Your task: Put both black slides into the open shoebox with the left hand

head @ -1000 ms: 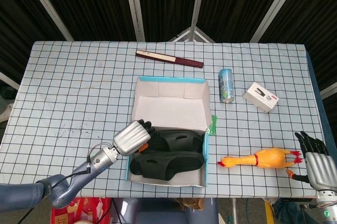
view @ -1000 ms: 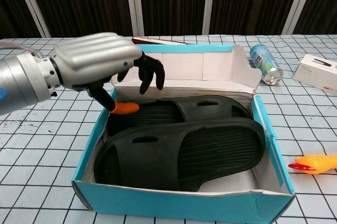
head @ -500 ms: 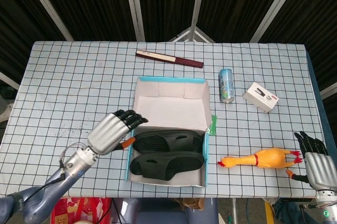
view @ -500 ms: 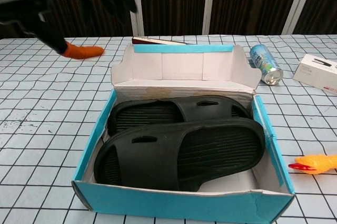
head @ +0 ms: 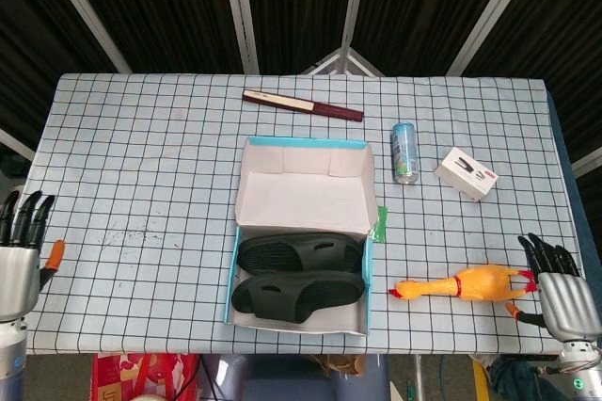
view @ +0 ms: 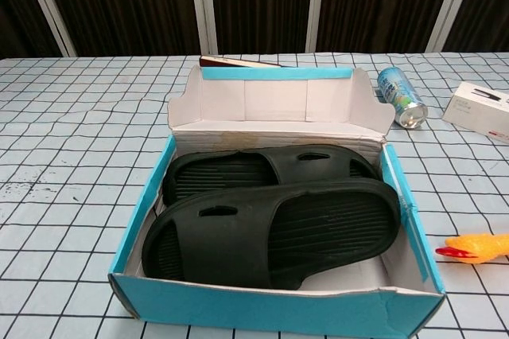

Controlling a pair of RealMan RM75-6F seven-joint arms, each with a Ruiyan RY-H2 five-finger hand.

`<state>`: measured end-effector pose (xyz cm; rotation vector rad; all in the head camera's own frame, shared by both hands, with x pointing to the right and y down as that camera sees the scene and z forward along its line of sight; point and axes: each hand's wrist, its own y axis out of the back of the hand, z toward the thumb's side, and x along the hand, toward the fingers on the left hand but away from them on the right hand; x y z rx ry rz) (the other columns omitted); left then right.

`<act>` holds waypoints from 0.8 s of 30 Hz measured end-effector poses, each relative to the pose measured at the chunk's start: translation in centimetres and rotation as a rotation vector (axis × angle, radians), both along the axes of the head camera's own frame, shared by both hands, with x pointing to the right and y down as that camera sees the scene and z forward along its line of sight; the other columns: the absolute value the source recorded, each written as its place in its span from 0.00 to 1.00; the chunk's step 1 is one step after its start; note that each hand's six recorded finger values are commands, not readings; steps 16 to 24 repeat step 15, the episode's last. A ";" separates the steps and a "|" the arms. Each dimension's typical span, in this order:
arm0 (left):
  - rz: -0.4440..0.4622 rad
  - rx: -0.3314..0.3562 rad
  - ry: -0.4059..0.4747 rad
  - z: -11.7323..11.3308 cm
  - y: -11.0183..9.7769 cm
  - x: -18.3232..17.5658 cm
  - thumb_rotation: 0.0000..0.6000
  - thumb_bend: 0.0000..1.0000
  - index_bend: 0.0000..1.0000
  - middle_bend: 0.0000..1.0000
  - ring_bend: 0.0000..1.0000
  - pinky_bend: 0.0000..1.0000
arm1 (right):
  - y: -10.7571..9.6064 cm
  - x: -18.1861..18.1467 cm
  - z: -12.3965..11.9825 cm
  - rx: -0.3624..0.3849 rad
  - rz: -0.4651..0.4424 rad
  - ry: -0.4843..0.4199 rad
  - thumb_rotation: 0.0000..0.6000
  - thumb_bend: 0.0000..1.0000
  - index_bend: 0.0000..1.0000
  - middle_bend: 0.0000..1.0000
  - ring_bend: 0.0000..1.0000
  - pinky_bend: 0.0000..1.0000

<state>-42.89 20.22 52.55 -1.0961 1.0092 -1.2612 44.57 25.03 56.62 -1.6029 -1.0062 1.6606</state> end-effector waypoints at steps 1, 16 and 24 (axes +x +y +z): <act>-0.033 -0.026 -0.009 0.5 0.3 -0.8 1.00 0.42 0.13 0.14 0.07 0.24 | 0.0 0.0 0.0 0.000 -0.003 0.000 1.00 0.16 0.00 0.05 0.09 0.07; -0.162 -0.209 0.002 3.2 0.3 -3.9 1.00 0.42 0.11 0.11 0.06 0.22 | -0.1 -0.7 -0.3 0.052 -0.044 -0.007 1.00 0.16 0.00 0.05 0.09 0.07; -0.162 -0.209 0.002 3.2 0.3 -3.9 1.00 0.42 0.11 0.11 0.06 0.22 | -0.1 -0.7 -0.3 0.052 -0.044 -0.007 1.00 0.16 0.00 0.05 0.09 0.07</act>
